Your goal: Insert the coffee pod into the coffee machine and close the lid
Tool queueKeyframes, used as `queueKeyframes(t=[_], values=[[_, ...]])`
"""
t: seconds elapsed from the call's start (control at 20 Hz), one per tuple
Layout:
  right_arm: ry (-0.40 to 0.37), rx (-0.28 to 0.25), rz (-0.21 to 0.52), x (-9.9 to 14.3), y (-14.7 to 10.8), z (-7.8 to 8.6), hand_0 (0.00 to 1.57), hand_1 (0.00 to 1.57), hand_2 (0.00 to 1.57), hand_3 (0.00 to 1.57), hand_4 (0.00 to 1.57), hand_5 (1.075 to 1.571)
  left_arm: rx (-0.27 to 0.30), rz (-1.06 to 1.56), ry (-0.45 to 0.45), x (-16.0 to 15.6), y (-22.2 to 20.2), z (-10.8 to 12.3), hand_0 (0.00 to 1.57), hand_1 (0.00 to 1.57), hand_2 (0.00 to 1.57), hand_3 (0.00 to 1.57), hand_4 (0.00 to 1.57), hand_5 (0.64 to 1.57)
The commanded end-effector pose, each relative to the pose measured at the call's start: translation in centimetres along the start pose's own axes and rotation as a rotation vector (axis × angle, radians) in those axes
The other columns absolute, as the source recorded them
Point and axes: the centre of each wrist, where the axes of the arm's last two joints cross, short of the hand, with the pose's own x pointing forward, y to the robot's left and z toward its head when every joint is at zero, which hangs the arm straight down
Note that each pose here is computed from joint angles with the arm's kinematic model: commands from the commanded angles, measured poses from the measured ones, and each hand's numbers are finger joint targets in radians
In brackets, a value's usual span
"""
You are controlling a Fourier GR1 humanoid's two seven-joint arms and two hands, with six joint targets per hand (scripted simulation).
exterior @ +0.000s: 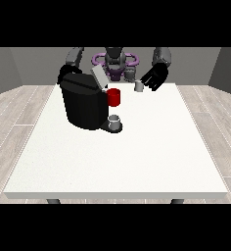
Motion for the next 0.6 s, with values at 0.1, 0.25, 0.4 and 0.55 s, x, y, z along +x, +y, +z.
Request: queueKeyframes(t=[0.1, 0.25, 0.4, 0.55], values=[[-0.038, 0.014, -0.001, 0.8, 0.5, -0.9, 0.00, 0.00, 0.00, 0.00, 0.53, 1.571, 0.075, -0.032, -0.038, 4.1, 3.8, -2.1, 1.01, 1.01, 1.20, 1.22, 0.54, 1.571], [-0.048, 0.018, 0.007, 2.1, 0.8, -1.1, 0.00, 0.00, 0.00, 0.00, 0.49, 1.571, 0.115, 0.002, 0.011, 3.7, 6.0, -2.1, 1.25, 1.25, 1.29, 1.24, 0.51, 1.571], [-0.121, 0.091, 0.019, 4.7, 3.1, -2.0, 0.00, 0.00, 0.00, 0.00, 0.51, 1.571, 0.206, 0.000, -0.008, 5.8, 11.4, -2.5, 1.21, 1.21, 1.25, 1.19, 0.49, 1.571], [-0.153, 0.080, -0.003, 4.8, 2.3, -2.2, 0.00, 0.00, 0.00, 0.00, 0.50, 1.571, 0.204, 0.011, -0.027, 6.8, 10.7, -3.1, 1.28, 1.28, 1.33, 1.27, 0.48, 1.571]])
